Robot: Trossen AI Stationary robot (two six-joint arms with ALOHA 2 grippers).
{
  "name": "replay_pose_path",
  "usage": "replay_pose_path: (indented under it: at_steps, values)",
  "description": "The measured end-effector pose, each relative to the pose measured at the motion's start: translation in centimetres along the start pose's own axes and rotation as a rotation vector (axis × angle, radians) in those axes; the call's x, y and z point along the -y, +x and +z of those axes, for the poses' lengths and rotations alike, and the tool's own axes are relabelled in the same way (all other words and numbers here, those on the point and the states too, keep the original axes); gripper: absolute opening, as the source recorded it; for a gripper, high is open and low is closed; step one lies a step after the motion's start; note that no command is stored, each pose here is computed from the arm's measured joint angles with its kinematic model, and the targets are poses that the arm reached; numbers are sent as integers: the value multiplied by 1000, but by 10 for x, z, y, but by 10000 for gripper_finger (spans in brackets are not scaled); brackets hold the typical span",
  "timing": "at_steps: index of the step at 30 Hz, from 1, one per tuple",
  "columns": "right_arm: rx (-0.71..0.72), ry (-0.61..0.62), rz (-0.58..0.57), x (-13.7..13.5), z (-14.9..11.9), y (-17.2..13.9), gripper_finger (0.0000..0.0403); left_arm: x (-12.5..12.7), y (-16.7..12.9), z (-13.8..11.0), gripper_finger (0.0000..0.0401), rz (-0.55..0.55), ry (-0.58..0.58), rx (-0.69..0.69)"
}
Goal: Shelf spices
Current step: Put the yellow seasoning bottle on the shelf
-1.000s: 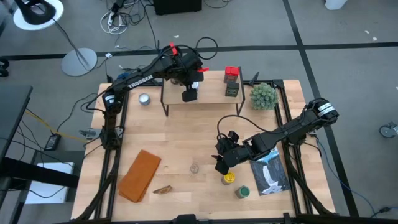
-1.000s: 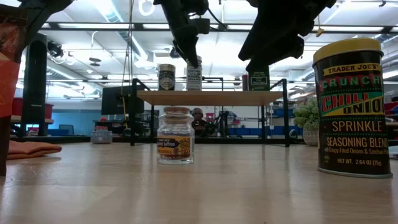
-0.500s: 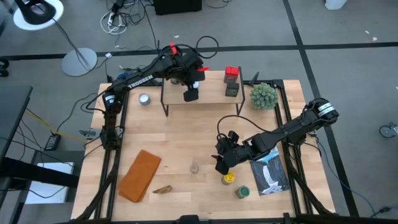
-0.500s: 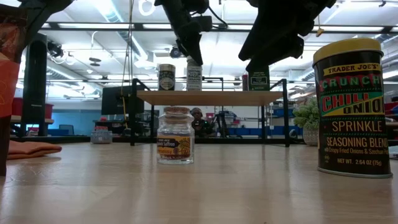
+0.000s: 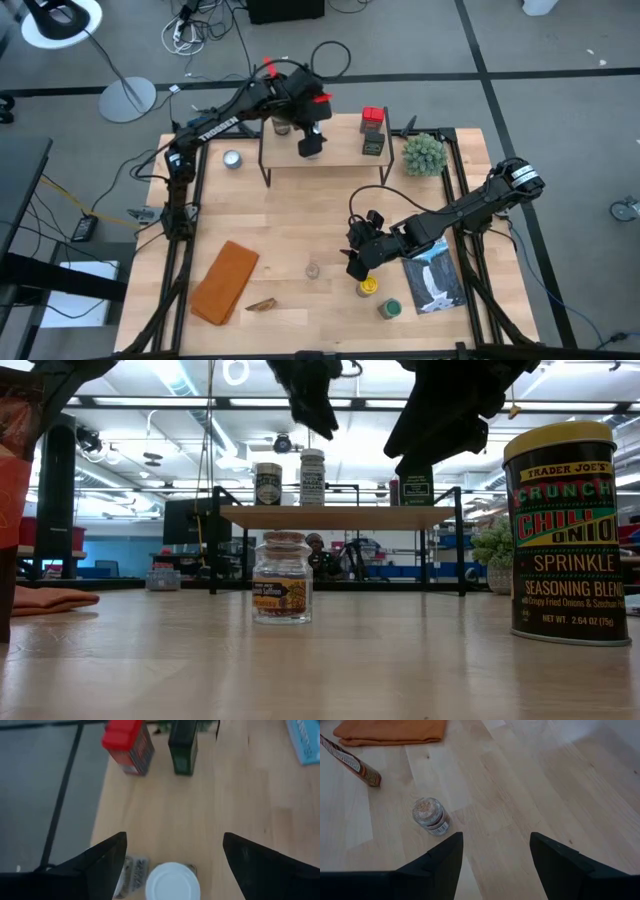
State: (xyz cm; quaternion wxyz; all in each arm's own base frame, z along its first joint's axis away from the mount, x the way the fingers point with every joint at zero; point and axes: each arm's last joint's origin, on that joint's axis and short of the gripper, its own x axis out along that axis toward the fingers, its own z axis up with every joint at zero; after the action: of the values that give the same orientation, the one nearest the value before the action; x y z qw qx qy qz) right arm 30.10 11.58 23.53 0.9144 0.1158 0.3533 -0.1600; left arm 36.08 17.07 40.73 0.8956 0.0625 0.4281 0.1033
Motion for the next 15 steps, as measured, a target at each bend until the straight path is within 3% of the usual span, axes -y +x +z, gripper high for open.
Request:
replay_pose_path:
  at_steps: [6,15]
  values:
    - [-11,1,14,0,0,0,229,9,-38,6,335,2,15,53]
    - [-15,19,19,-1,-1,0,229,46,-121,-3,335,-41,4,152]
